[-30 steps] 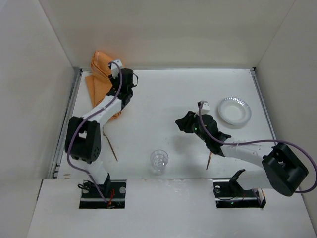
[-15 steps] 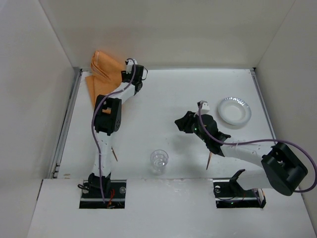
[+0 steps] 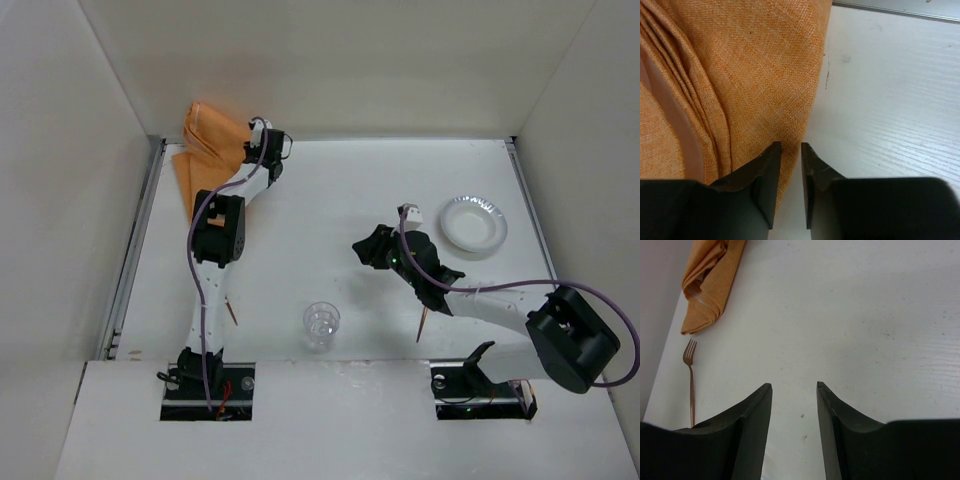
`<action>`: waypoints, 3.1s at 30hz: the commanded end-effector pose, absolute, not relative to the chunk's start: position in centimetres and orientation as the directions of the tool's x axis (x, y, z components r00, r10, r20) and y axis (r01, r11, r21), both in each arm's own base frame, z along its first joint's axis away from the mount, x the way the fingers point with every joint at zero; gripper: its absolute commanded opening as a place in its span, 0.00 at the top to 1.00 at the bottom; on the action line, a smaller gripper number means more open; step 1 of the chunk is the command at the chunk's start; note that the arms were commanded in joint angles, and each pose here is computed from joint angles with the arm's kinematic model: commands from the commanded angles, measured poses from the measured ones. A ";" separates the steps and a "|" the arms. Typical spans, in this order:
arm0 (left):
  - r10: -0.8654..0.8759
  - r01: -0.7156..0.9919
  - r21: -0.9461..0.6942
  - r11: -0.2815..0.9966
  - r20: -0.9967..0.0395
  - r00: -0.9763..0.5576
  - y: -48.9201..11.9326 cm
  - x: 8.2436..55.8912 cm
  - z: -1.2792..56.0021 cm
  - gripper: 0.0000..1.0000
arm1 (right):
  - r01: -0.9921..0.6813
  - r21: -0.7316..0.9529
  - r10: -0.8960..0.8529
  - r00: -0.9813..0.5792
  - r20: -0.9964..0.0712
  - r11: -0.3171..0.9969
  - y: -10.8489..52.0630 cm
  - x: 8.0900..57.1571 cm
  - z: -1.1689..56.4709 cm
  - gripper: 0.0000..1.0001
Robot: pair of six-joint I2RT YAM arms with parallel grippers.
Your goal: Set the dinner table for one person
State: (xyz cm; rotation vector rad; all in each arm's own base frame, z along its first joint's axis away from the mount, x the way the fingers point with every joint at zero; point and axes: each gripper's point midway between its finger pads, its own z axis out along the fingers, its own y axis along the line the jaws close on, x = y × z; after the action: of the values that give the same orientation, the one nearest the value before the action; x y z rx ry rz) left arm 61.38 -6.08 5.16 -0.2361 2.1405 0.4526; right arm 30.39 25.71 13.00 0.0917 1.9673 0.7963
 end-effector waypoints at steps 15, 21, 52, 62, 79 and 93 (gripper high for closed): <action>0.127 -0.363 0.364 0.857 -0.834 -0.537 -5.2 61.0 7.3 0.57 | -0.310 0.568 0.391 -0.479 -0.786 0.762 26.8 31.1 15.1 0.51; 0.185 -0.354 0.447 0.821 -0.796 -0.576 -4.2 60.7 5.6 0.57 | -0.310 0.571 0.394 -0.479 -0.784 0.760 26.9 31.1 15.2 0.51; 0.160 -0.289 0.358 0.888 -0.829 -0.536 -10.0 58.5 11.3 0.56 | -0.311 0.575 0.403 -0.471 -0.785 0.757 26.6 31.0 15.5 0.46; 0.172 -0.281 0.423 0.861 -0.764 -0.622 -6.1 58.4 6.9 0.55 | -0.316 0.580 0.406 -0.472 -0.783 0.751 26.7 30.9 15.7 0.45; 0.142 -0.279 0.436 0.856 -0.715 -0.684 -4.9 58.1 3.8 0.60 | -0.315 0.581 0.411 -0.465 -0.784 0.751 26.5 30.9 15.9 0.45; 0.173 -0.228 0.412 0.882 -0.734 -0.657 -6.5 59.1 4.6 0.96 | -0.320 0.576 0.402 -0.471 -0.785 0.752 26.8 31.0 15.6 0.45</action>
State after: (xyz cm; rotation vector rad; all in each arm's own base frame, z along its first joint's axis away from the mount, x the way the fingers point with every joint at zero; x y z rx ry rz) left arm 58.85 -5.52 3.64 -0.0950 2.1929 0.6447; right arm 30.40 25.69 12.84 0.0838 1.9699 0.7893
